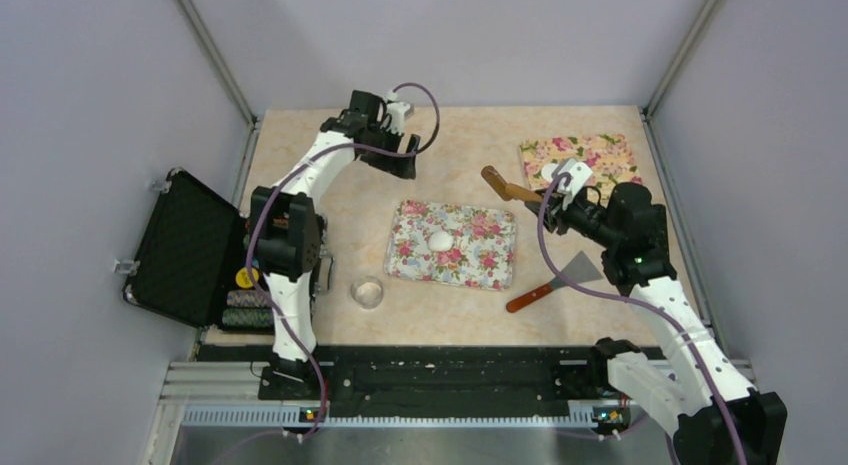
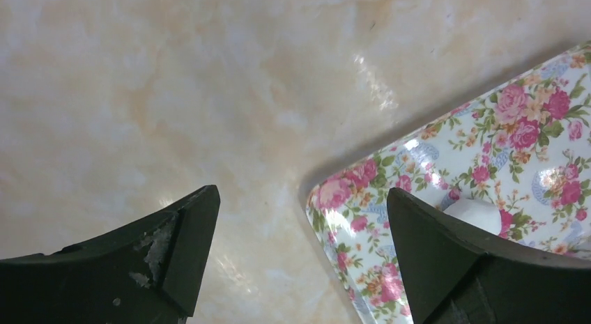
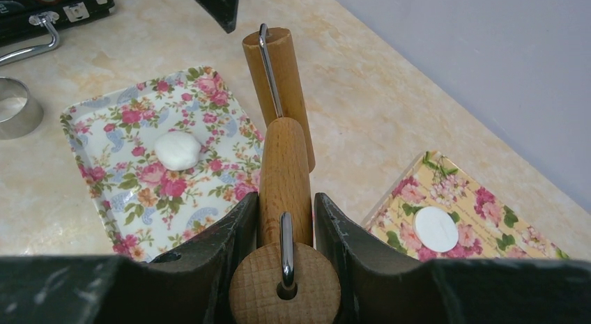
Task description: Roll out the dumpling wrappers from the dough
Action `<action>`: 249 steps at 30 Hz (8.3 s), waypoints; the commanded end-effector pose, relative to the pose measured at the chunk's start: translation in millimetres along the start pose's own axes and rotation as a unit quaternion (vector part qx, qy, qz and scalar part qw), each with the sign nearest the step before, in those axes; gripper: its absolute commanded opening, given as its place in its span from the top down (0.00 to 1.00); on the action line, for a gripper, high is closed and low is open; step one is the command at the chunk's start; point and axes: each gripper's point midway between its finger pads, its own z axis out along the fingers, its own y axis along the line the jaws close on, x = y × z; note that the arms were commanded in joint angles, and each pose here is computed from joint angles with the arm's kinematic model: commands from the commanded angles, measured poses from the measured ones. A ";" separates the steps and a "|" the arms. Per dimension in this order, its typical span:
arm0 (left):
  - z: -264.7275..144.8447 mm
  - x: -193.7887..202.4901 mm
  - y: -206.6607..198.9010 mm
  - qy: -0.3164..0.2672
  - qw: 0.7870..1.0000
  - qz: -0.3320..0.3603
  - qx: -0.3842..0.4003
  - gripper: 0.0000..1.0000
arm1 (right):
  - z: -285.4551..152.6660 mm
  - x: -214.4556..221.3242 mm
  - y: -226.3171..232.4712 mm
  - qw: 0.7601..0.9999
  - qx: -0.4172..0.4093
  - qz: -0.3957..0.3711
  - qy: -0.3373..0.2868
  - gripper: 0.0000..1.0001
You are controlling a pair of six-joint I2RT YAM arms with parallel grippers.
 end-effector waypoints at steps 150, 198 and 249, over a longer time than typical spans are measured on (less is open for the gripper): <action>58.9 108.3 -43.3 0.156 0.980 0.117 0.041 1.00 | 32.2 157.9 181.5 0.803 -0.320 -0.366 0.345 1.00; 59.2 110.2 -44.6 0.161 0.979 0.115 0.046 1.00 | 102.3 51.3 129.6 0.819 -0.173 -0.471 0.278 1.00; 59.3 109.4 -42.5 0.160 0.980 0.110 0.045 1.00 | 17.0 184.0 165.2 0.743 -0.333 -0.406 0.415 1.00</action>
